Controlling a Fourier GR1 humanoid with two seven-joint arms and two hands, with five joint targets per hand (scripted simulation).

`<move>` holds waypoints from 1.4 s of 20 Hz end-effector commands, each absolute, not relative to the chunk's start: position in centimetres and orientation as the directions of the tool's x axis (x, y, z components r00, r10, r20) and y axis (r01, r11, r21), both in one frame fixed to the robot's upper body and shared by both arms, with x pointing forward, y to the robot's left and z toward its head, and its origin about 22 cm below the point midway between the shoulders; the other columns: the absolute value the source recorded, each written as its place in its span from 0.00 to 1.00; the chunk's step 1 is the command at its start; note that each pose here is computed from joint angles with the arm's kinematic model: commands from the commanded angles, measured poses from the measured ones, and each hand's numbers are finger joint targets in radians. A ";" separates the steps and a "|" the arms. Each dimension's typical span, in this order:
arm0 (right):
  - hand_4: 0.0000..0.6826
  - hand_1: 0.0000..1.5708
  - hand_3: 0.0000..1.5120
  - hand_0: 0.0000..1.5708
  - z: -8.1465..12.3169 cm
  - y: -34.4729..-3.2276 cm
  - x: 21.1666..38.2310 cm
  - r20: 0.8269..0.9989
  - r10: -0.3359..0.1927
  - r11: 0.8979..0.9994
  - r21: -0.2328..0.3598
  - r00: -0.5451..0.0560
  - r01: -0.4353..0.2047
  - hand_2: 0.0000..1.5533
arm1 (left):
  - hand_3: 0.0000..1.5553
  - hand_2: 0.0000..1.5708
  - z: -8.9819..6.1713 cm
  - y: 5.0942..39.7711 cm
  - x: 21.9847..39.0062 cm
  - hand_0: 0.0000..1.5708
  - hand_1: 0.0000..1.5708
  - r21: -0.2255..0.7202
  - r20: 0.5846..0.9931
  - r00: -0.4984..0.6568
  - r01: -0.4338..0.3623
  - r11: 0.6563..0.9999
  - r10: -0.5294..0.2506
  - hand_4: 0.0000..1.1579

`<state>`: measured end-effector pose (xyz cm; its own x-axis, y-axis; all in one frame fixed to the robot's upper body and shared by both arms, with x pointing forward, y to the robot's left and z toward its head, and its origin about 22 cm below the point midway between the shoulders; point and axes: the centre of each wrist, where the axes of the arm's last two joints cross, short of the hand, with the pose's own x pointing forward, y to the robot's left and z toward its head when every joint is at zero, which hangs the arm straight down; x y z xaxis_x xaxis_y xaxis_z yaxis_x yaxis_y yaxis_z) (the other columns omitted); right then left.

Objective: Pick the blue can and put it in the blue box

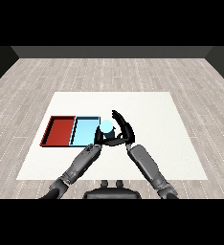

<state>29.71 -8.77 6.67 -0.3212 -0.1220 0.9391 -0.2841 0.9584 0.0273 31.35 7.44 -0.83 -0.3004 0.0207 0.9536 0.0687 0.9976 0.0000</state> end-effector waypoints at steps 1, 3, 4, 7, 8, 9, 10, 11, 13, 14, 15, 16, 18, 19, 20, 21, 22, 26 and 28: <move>0.00 0.00 0.00 0.00 6.3 -11.2 30.3 0.928 -0.195 0.958 0.111 -0.318 -0.263 0.00 | 0.95 1.00 -0.6 8.1 31.6 1.00 1.00 0.021 0.950 -0.312 0.037 0.999 -0.008 0.99; 0.00 0.00 0.00 0.00 7.7 -10.6 29.8 0.915 -0.210 0.954 0.113 -0.344 -0.279 0.00 | 0.95 1.00 -2.2 8.4 30.4 1.00 1.00 0.025 0.945 -0.327 0.050 0.998 -0.007 0.98; 0.00 0.00 0.00 0.00 7.6 -10.6 29.3 0.926 -0.191 0.952 0.094 -0.327 -0.290 0.00 | 0.96 1.00 -2.0 9.0 31.2 1.00 1.00 0.035 0.945 -0.325 0.034 0.999 -0.023 0.99; 0.00 0.00 0.00 0.00 6.1 -14.3 28.0 0.906 -0.244 0.939 0.132 -0.345 -0.319 0.00 | 0.95 1.00 -0.8 8.7 32.1 1.00 1.00 0.075 0.944 -0.320 -0.022 0.997 -0.078 0.98; 0.00 0.00 0.00 0.00 7.7 -15.1 29.0 0.898 -0.239 0.942 0.123 -0.370 -0.311 0.00 | 0.95 1.00 -1.3 9.3 33.0 1.00 1.00 0.103 0.944 -0.312 -0.020 0.995 -0.104 0.97; 0.00 0.00 0.00 0.00 7.8 -16.7 27.7 0.901 -0.224 0.952 0.119 -0.372 -0.283 0.00 | 0.94 1.00 -1.2 9.3 33.1 1.00 1.00 0.072 0.946 -0.315 -0.034 0.997 -0.079 0.97; 0.00 0.00 0.00 0.00 8.5 -16.3 28.6 0.903 -0.194 0.957 0.089 -0.382 -0.275 0.00 | 0.95 1.00 -2.6 11.3 31.5 1.00 1.00 0.095 0.940 -0.325 -0.042 0.995 -0.104 0.97; 0.00 0.00 0.00 0.00 7.2 -18.6 26.8 0.885 -0.219 0.959 0.117 -0.410 -0.259 0.00 | 0.95 1.00 -0.5 11.2 34.4 1.00 1.00 0.099 0.946 -0.305 -0.066 0.993 -0.114 0.98; 0.00 0.00 0.00 0.00 8.8 -18.4 26.9 0.871 -0.227 0.962 0.129 -0.436 -0.242 0.00 | 0.95 0.99 -1.2 15.3 34.4 1.00 1.00 0.167 0.938 -0.286 -0.129 0.977 -0.198 0.99; 0.00 0.00 0.00 0.00 8.2 -21.1 26.1 0.873 -0.214 0.969 0.132 -0.439 -0.210 0.00 | 0.95 1.00 0.3 14.2 34.8 1.00 1.00 0.149 0.939 -0.290 -0.141 0.979 -0.185 1.00; 0.00 0.00 0.00 0.00 9.0 -21.1 25.9 0.863 -0.199 0.975 0.126 -0.464 -0.184 0.00 | 0.95 1.00 0.9 15.9 35.6 1.00 1.00 0.179 0.937 -0.269 -0.174 0.968 -0.222 0.99; 0.00 0.00 0.00 0.00 9.2 -19.5 25.8 0.864 -0.215 0.973 0.148 -0.455 -0.179 0.00 | 0.96 1.00 1.4 16.8 35.5 1.00 1.00 0.186 0.939 -0.249 -0.217 0.958 -0.239 0.98; 0.00 0.00 0.00 0.00 7.6 -20.9 26.2 0.868 -0.205 0.977 0.155 -0.452 -0.146 0.00 | 0.95 0.98 1.1 20.1 37.1 0.98 0.98 0.231 0.937 -0.200 -0.259 0.938 -0.286 0.98; 0.00 0.00 0.00 0.00 9.3 -21.3 25.8 0.865 -0.193 0.979 0.139 -0.464 -0.148 0.00 | 0.96 0.98 2.0 20.8 38.3 0.98 0.98 0.256 0.946 -0.128 -0.270 0.928 -0.299 0.97; 0.00 0.00 0.00 0.00 7.6 -20.9 27.2 0.881 -0.200 0.977 0.145 -0.428 -0.159 0.00 | 0.95 0.98 0.0 21.8 37.5 0.98 0.98 0.308 0.933 -0.097 -0.280 0.909 -0.346 0.96; 0.00 0.00 0.00 0.00 9.5 -21.0 26.1 0.871 -0.207 0.977 0.157 -0.445 -0.148 0.00 | 0.94 0.98 -1.7 21.3 36.8 0.99 0.99 0.314 0.937 -0.072 -0.255 0.915 -0.341 0.95; 0.00 0.00 0.00 0.00 8.7 -21.2 26.2 0.867 -0.219 0.975 0.172 -0.447 -0.143 0.00 | 0.94 0.98 -0.6 24.8 37.3 1.00 1.00 0.345 0.930 -0.028 -0.281 0.896 -0.367 0.95; 0.00 0.00 0.00 0.00 7.9 -21.4 26.9 0.860 -0.250 0.966 0.189 -0.445 -0.177 0.00 | 0.96 0.99 -2.3 24.2 38.7 1.00 1.00 0.409 0.913 0.094 -0.238 0.881 -0.398 0.91; 0.00 0.00 0.00 0.00 6.0 -22.0 27.0 0.876 -0.231 0.972 0.187 -0.424 -0.144 0.00 | 0.95 1.00 -2.4 23.2 39.5 1.00 1.00 0.463 0.886 0.135 -0.202 0.863 -0.444 0.91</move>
<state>26.95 -21.80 7.19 -0.4393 -0.2327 0.8677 -0.1585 0.9708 0.1801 38.38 23.07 -1.98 0.0382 -0.3901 0.9200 -0.2385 0.8905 0.3875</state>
